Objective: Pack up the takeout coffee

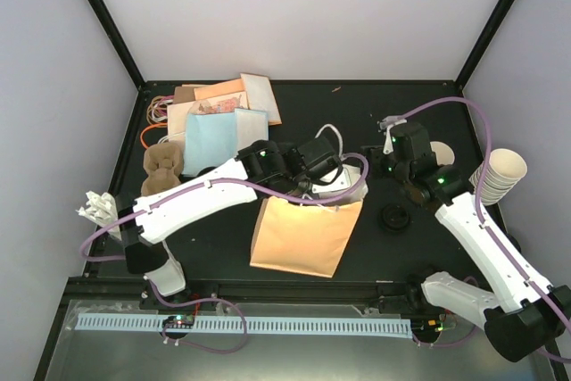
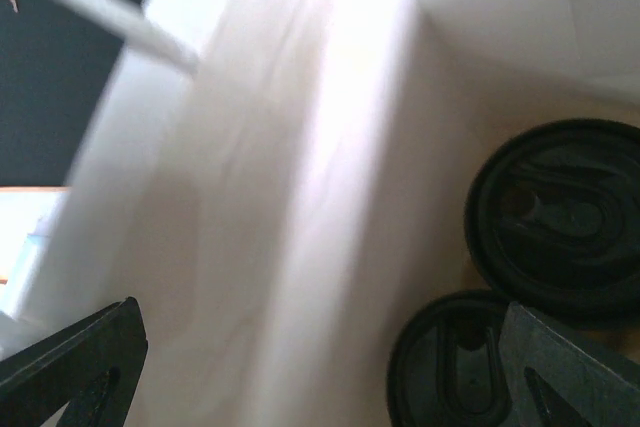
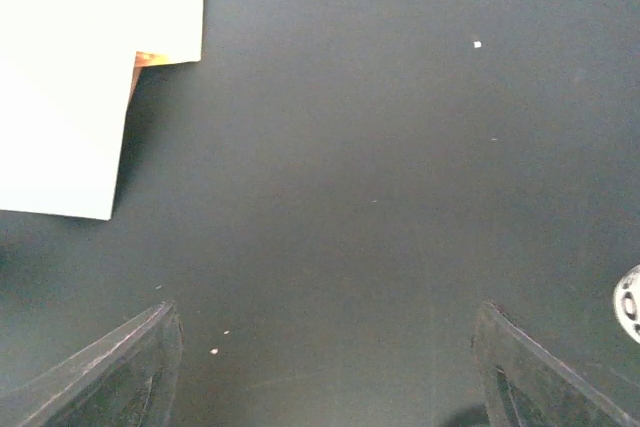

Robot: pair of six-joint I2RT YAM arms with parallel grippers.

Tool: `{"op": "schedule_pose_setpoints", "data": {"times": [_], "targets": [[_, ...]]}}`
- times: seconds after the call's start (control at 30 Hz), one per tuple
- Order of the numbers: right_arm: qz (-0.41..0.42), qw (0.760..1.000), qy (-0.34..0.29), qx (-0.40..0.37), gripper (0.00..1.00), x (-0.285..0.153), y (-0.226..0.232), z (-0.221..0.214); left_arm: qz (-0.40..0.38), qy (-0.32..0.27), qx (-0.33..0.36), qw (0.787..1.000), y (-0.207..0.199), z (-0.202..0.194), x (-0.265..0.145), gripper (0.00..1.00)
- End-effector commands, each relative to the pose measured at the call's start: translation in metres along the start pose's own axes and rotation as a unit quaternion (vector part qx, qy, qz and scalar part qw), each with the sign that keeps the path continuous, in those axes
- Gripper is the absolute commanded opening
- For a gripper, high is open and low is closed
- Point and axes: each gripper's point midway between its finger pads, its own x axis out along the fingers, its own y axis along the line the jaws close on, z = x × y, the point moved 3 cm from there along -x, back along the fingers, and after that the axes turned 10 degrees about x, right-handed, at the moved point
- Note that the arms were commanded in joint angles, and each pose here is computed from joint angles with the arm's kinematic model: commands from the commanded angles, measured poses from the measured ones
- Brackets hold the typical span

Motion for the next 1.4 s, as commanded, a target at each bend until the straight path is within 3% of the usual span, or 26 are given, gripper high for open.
{"op": "schedule_pose_setpoints", "data": {"times": [0.0, 0.17, 0.37, 0.6, 0.77, 1.0, 1.2, 1.37], "targets": [[0.062, 0.998, 0.013, -0.020, 0.80, -0.012, 0.018, 0.001, 0.011, 0.007, -0.020, 1.000, 0.000, -0.012, -0.007, 0.99], [0.146, 0.988, 0.025, -0.051, 0.77, -0.033, 0.039, -0.004, 0.001, 0.025, -0.034, 0.999, -0.012, -0.027, 0.002, 0.99], [0.262, 0.959, 0.060, -0.085, 0.74, -0.055, 0.067, -0.023, -0.012, -0.009, -0.038, 0.999, -0.032, -0.029, -0.008, 0.99], [0.270, 0.949, 0.126, -0.106, 0.73, -0.064, 0.079, -0.043, -0.020, -0.053, -0.040, 0.998, -0.049, -0.017, -0.031, 0.99], [0.259, 0.940, 0.196, -0.105, 0.72, -0.073, 0.089, -0.062, -0.022, -0.050, -0.032, 0.998, -0.064, -0.015, -0.034, 0.99], [0.167, 0.942, 0.259, -0.137, 0.70, -0.081, 0.094, -0.082, -0.018, -0.054, -0.032, 0.998, -0.071, -0.012, -0.041, 0.99], [0.150, 0.940, 0.250, -0.178, 0.60, -0.087, 0.100, -0.088, -0.008, -0.069, -0.033, 0.997, -0.070, -0.009, -0.054, 0.99], [0.265, 0.924, 0.181, -0.207, 0.49, -0.088, 0.130, -0.081, -0.002, -0.084, -0.035, 0.996, -0.069, -0.008, -0.064, 0.99]]}}
